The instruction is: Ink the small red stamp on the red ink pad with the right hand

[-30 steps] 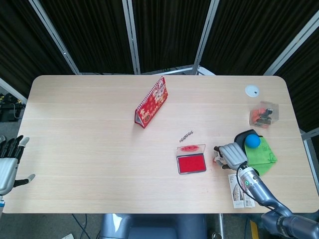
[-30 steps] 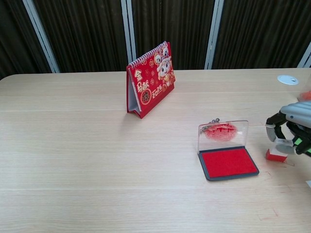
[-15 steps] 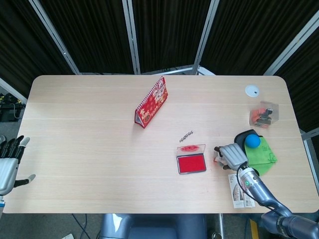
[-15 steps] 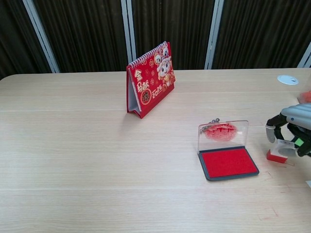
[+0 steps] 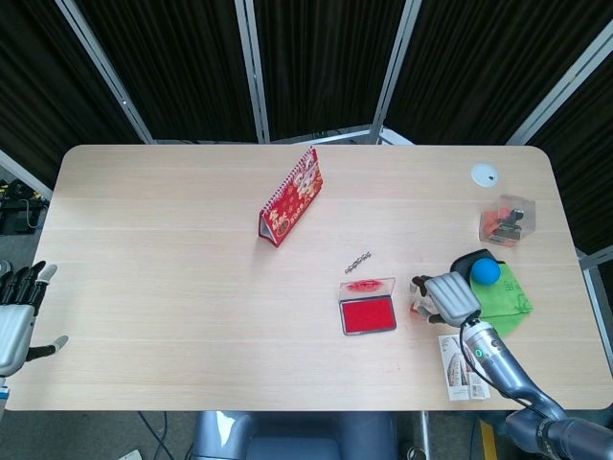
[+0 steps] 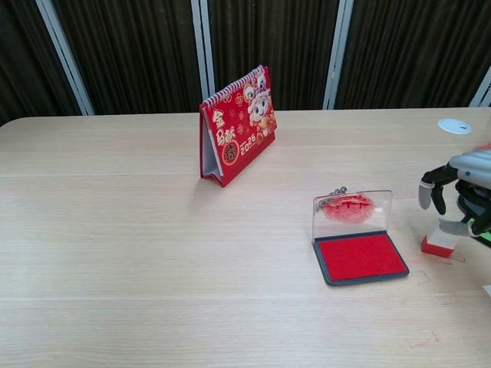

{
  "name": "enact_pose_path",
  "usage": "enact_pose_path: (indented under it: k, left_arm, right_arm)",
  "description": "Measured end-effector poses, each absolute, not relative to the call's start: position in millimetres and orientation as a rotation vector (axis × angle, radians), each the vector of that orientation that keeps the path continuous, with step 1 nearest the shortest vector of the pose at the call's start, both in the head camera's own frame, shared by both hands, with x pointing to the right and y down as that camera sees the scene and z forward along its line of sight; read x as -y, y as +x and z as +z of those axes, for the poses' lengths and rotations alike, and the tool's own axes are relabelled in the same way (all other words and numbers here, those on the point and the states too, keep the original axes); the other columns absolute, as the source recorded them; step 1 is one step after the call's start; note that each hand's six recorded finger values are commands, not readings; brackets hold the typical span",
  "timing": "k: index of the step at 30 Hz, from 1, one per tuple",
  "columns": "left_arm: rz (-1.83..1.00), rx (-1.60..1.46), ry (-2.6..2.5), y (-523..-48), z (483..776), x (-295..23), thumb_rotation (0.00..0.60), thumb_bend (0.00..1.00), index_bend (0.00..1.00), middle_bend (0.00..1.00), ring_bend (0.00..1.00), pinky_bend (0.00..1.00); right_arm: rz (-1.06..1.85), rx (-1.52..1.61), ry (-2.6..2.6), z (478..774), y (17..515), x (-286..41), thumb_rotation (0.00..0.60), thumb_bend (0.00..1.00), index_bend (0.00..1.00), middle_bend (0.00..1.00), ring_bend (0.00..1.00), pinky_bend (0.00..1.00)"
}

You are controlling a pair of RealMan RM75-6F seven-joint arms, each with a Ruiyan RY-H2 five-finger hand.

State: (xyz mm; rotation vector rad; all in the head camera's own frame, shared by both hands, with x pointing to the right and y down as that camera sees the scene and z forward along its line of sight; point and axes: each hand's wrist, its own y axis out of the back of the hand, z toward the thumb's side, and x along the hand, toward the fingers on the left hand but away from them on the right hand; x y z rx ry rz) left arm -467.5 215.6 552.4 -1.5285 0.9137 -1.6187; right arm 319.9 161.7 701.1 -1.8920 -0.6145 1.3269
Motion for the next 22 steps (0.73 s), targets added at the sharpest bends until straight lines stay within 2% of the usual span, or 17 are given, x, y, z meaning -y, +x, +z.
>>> enact_pose_path:
  k: [4,7,9,11,12,14,15,17,19,22]
  left_arm:
    - [-1.605,-0.924,-1.534,-466.9,548.4,-216.1,0.6,0.0,0.0,0.0,0.0,0.0]
    - [-1.591,-0.936,-1.539,-467.0,544.3,-216.6,0.6,0.0,0.0,0.0,0.0,0.0]
    - [-1.583,-0.946,-1.542,-467.4,541.6,-216.7,0.6,0.0,0.0,0.0,0.0,0.0]
    - [-1.572,-0.955,-1.547,-467.8,538.9,-216.8,0.6,0.0,0.0,0.0,0.0,0.0]
    - [-1.566,-0.958,-1.55,-467.8,538.0,-216.7,0.6,0.0,0.0,0.0,0.0,0.0]
    - [-1.553,-0.967,-1.557,-468.2,535.8,-216.6,0.6,0.0,0.0,0.0,0.0,0.0]
    - [-1.546,-0.97,-1.559,-468.6,534.8,-216.4,0.6,0.0,0.0,0.0,0.0,0.0]
    - [-1.53,-0.978,-1.56,-469.6,532.5,-215.9,0.6,0.0,0.0,0.0,0.0,0.0]
    - [-1.513,-0.981,-1.563,-469.6,530.5,-216.2,0.6,0.0,0.0,0.0,0.0,0.0]
    - [-1.484,-0.984,-1.574,-468.2,527.1,-217.6,0.6,0.0,0.0,0.0,0.0,0.0]
  right_arm:
    - [1.263,0.67,-1.89,676.0,320.2,-158.0,0.6,0.27,0.39,0.48,0.8,1.0]
    - [1.211,0.731,-1.87,651.6,325.4,-156.2,0.6,0.22,0.34,0.44,0.72,0.98]
    - [1.176,0.78,-1.845,633.3,331.8,-156.2,0.6,0.13,0.26,0.37,0.62,0.88]
    - [1.144,0.837,-1.816,614.8,340.4,-158.3,0.6,0.02,0.17,0.24,0.45,0.66]
    - [1.132,0.865,-1.805,606.9,344.7,-160.1,0.6,0.0,0.13,0.19,0.37,0.58]
    - [1.112,0.939,-1.783,589.3,356.0,-166.7,0.6,0.0,0.04,0.05,0.11,0.3]
    - [1.109,0.974,-1.777,582.2,361.6,-170.7,0.6,0.0,0.02,0.02,0.06,0.21]
    - [1.115,1.053,-1.771,568.0,375.2,-182.6,0.6,0.0,0.0,0.0,0.0,0.05]
    - [1.137,1.101,-1.775,558.9,386.5,-193.4,0.6,0.0,0.0,0.0,0.0,0.0]
    - [1.168,1.112,-1.751,550.4,398.4,-202.3,0.6,0.0,0.0,0.0,0.0,0.0]
